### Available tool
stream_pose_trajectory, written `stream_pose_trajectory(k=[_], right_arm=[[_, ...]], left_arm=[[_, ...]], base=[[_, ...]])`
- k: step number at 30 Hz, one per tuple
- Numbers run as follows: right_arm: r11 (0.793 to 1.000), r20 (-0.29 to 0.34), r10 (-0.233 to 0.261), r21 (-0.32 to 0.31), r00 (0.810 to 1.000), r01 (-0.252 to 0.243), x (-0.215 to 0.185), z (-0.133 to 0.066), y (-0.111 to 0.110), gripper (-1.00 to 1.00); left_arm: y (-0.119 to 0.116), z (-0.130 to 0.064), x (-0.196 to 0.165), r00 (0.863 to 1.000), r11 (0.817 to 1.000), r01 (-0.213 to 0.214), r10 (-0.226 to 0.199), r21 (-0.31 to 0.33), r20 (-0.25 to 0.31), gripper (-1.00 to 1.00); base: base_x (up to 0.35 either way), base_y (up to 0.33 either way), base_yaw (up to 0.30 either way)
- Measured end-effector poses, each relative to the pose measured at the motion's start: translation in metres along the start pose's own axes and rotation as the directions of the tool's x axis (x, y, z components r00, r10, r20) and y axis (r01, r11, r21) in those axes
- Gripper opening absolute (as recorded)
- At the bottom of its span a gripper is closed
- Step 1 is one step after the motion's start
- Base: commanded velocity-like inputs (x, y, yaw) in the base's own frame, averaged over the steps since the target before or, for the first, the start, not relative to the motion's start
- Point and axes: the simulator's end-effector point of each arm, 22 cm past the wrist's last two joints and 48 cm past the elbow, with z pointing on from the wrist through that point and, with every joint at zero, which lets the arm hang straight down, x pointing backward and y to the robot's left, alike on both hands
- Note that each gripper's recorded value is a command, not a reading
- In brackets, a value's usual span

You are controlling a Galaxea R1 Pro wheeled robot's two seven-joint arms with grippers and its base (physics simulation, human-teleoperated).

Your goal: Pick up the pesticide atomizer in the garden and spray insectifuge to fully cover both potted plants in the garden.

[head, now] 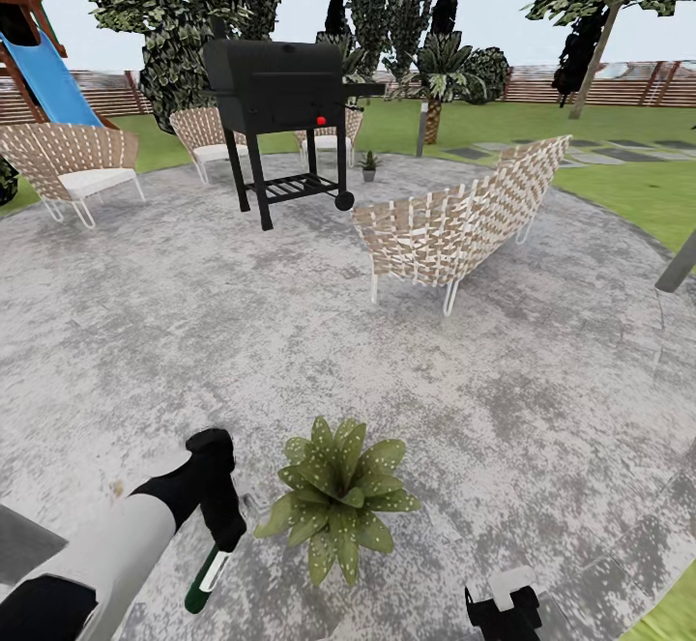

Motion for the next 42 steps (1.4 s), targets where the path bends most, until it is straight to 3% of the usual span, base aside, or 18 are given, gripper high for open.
stream_pose_trajectory(k=[4, 14, 20, 23, 26, 35, 40, 42], right_arm=[[1.0, 0.0, 0.0, 0.0, 1.0, 0.0, 0.0, 0.0, 0.0, 1.0], [1.0, 0.0, 0.0, 0.0, 1.0, 0.0, 0.0, 0.0, 0.0, 1.0], [1.0, 0.0, -0.001, 0.0, 1.0, 0.001, 0.0, 0.0, 0.0, 1.0], [1.0, 0.001, -0.002, -0.001, 1.0, 0.002, 0.0, 0.0, 0.0, 1.0], [1.0, 0.001, -0.003, -0.003, 1.0, 0.003, 0.0, 0.0, 0.001, 1.0], [1.0, 0.001, -0.004, -0.003, 1.0, 0.004, 0.0, 0.0, 0.001, 1.0], [1.0, 0.001, -0.003, -0.001, 1.0, 0.003, 0.0, 0.0, 0.0, 1.0], [1.0, 0.001, -0.003, -0.001, 1.0, 0.003, 0.0, 0.0, 0.0, 1.0]], left_arm=[[-0.005, 0.025, 0.022, 0.999, 1.0, 0.007, -0.007, 0.001, -0.04, -1.0], [0.004, 0.013, 0.009, 1.0, 0.999, 0.021, -0.021, -0.026, 0.003, -1.0], [0.005, 0.018, 0.017, 1.0, 0.999, 0.03, -0.031, -0.025, -0.008, -1.0], [0.021, 0.017, 0.035, 0.998, 0.997, 0.058, -0.059, -0.047, -0.021, -1.0], [0.026, 0.015, 0.038, 0.995, 0.994, 0.1, -0.1, -0.032, 0.008, -1.0], [0.023, 0.001, 0.005, 0.995, 0.995, 0.075, -0.071, -0.062, 0.075, -1.0], [0.032, -0.008, 0.004, 0.986, 0.991, 0.121, -0.114, -0.051, 0.12, -1.0], [0.034, -0.017, -0.006, 0.983, 0.991, 0.123, -0.113, -0.056, 0.148, -1.0]], base=[[0.0, 0.0, 0.0], [0.0, 0.0, 0.0], [0.0, 0.0, 0.0], [0.0, 0.0, 0.0], [0.0, 0.0, 0.0], [0.0, 0.0, 0.0], [0.0, 0.0, 0.0], [0.0, 0.0, 0.0]])
